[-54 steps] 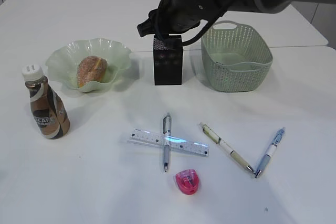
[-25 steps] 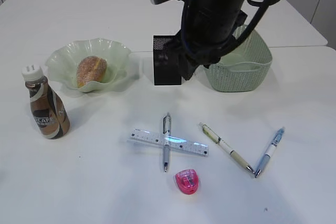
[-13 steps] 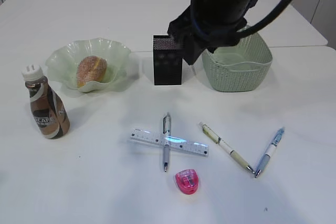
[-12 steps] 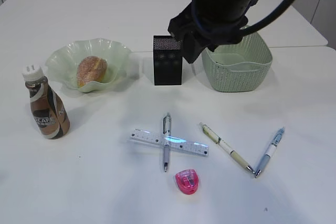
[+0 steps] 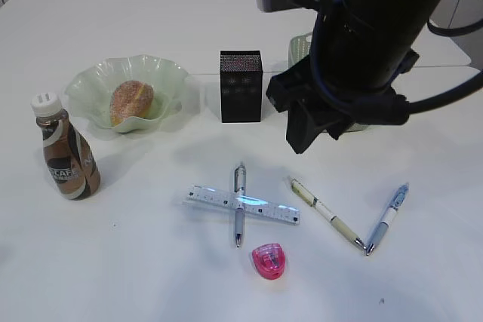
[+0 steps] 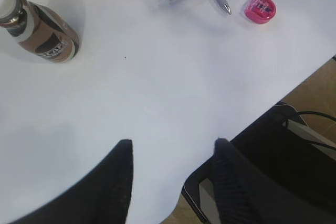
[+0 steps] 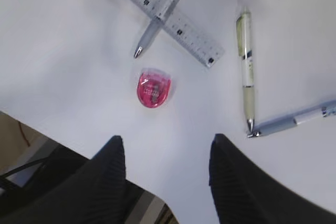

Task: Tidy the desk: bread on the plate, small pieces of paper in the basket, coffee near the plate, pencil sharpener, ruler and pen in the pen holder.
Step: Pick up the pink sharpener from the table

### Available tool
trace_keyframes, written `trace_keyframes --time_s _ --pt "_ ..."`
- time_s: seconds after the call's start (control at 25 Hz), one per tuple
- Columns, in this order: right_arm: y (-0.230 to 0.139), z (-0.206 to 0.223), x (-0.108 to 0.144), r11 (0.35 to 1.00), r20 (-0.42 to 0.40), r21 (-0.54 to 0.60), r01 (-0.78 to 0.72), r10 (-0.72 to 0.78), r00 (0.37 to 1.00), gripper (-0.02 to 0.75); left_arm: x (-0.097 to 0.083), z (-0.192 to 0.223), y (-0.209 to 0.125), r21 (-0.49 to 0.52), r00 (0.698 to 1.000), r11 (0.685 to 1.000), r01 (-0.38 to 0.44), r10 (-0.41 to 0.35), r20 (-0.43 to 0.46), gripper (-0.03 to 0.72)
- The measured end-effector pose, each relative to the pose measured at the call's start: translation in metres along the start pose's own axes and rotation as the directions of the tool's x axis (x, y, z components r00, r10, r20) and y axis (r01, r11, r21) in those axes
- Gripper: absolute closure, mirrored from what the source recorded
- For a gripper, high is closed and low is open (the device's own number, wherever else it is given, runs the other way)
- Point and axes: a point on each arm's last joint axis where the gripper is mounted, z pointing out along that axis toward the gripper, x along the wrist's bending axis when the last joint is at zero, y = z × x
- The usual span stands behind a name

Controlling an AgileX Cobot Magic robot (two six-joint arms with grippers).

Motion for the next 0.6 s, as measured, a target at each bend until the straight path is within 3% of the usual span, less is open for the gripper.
trace_keyframes --time_s 0.24,0.6 --pt "-0.011 0.014 0.001 0.994 -0.020 0.063 -0.087 0.088 0.996 0.326 0.000 0.000 0.000 -0.003 1.000 1.000 0.000 0.000 0.000 0.347" --pt "-0.016 0.037 0.025 0.986 0.046 0.122 -0.112 0.107 0.993 0.328 0.000 0.000 0.000 -0.005 1.000 1.000 0.000 0.000 0.000 0.347"
